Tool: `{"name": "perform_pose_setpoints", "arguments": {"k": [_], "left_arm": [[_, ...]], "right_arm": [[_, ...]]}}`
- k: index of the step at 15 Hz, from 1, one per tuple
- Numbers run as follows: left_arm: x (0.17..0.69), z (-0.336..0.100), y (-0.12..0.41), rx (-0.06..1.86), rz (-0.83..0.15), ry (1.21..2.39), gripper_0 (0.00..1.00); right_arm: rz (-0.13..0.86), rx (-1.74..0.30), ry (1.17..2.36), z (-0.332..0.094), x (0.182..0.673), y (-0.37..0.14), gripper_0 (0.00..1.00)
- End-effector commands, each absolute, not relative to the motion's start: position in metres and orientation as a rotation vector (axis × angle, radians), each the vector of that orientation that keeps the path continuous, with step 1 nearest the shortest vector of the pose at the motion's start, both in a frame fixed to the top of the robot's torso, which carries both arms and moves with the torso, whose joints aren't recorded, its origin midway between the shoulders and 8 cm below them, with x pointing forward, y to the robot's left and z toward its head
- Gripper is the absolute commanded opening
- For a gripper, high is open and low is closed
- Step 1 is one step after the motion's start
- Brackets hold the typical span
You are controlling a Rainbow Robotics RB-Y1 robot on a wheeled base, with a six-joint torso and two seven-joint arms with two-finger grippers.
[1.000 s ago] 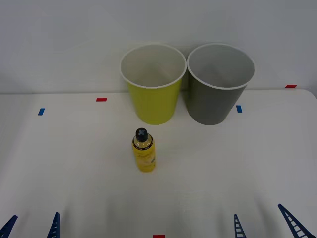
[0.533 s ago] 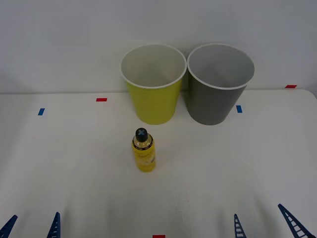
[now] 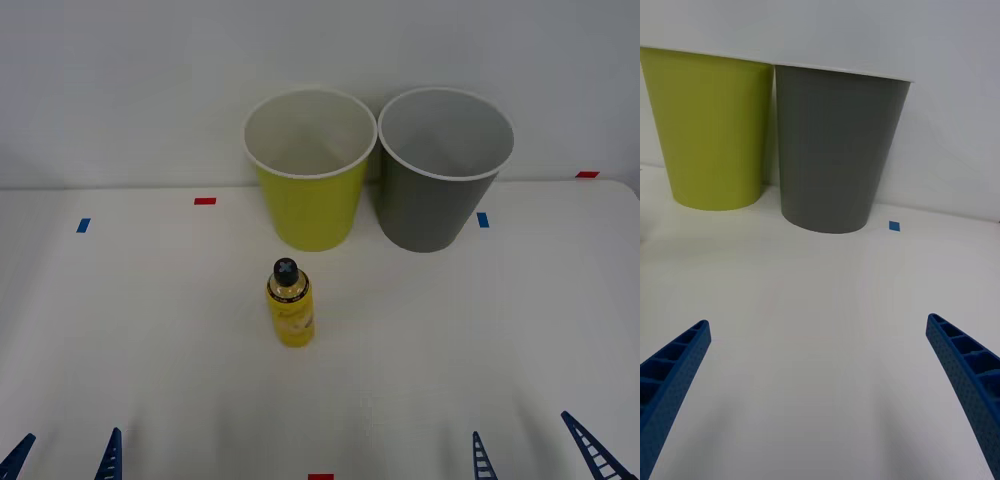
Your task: Put cans in the gray bin and PET bottles in the light green bin.
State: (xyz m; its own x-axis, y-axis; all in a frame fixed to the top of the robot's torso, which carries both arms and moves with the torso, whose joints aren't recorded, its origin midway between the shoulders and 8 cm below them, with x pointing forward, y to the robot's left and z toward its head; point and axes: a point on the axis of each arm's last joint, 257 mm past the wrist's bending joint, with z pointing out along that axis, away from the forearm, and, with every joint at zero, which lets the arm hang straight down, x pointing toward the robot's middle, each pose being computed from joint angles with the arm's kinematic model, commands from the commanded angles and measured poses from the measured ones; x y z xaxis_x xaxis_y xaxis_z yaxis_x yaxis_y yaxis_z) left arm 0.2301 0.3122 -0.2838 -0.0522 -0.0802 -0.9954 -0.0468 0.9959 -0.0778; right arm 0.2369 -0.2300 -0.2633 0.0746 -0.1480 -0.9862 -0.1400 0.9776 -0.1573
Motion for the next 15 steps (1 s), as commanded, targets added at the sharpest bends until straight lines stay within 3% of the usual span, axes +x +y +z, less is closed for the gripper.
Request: {"name": "perform_pose_setpoints", "arguments": {"k": [1, 5, 10, 15], "left_arm": [[0.228, -0.283, 0.302, -0.01, -0.074, 1.599, 1.0], [0.258, -0.265, 0.255, 0.227, -0.225, 1.527, 1.0], [0.284, -0.269, 0.208, 0.401, -0.345, 1.476, 1.0], [0.318, -0.272, 0.18, 0.475, -0.394, 1.446, 1.0]], "right_arm": [[-0.006, -0.233, 1.501, -0.263, 0.237, -0.23, 1.0], [-0.006, -0.233, 1.501, -0.263, 0.237, -0.23, 1.0], [-0.006, -0.233, 1.501, -0.263, 0.237, -0.23, 1.0], [-0.006, -0.233, 1.501, -0.263, 0.237, -0.23, 1.0]]}}
